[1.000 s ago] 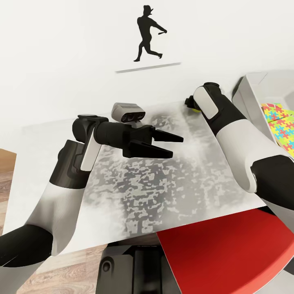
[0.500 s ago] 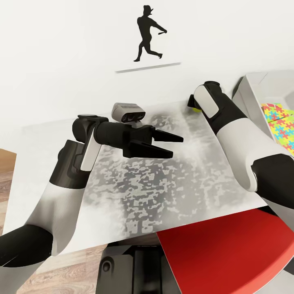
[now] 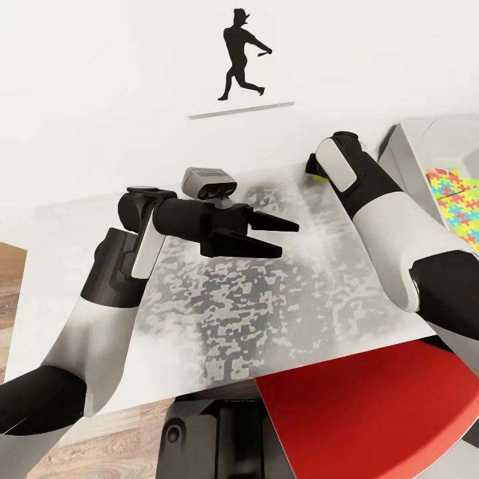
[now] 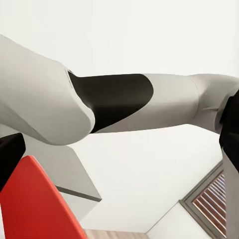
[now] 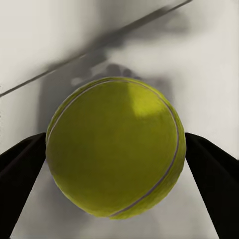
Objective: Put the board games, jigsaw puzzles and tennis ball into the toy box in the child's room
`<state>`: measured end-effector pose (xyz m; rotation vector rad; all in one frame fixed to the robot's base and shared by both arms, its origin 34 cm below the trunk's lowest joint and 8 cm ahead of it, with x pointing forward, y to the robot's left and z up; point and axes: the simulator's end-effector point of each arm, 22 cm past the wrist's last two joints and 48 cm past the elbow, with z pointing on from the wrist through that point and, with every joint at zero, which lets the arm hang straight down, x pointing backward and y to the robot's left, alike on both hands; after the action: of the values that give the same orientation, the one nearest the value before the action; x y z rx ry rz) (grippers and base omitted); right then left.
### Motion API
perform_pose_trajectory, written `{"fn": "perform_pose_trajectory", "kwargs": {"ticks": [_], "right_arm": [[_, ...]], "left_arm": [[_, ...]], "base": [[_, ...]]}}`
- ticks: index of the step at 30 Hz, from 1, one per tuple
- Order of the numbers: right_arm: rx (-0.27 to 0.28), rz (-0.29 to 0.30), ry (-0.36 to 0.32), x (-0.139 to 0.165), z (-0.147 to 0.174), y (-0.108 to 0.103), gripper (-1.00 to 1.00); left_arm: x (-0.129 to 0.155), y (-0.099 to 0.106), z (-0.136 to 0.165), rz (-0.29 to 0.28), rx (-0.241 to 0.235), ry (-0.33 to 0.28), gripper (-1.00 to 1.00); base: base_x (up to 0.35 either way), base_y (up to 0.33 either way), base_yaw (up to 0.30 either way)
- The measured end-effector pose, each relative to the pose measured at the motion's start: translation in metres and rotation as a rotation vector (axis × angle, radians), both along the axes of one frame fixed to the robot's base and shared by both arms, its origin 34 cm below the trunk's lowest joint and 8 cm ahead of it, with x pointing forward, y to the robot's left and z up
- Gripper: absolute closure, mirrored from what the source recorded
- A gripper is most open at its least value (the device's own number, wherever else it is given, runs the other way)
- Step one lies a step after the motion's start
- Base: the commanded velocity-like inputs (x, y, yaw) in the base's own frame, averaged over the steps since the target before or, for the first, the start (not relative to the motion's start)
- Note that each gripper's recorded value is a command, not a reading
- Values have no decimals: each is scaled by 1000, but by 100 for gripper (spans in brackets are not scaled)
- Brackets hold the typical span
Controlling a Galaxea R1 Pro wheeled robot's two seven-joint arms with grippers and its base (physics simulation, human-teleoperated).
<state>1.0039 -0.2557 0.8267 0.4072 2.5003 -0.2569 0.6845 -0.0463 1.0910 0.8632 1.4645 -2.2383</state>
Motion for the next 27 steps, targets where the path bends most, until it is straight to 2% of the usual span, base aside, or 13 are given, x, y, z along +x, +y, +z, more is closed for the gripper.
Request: {"fn": "perform_pose_trajectory", "kwargs": {"ticks": [21, 27], "right_arm": [[4, -3, -3, 0, 0, 0, 100], [8, -12, -24, 4, 4, 0, 100]], "left_arm": [[0, 0, -1, 0, 4, -1, -100], [0, 0, -1, 0, 5, -1, -100]], "base": [[-24, 0, 0], [-9, 0, 0]]}}
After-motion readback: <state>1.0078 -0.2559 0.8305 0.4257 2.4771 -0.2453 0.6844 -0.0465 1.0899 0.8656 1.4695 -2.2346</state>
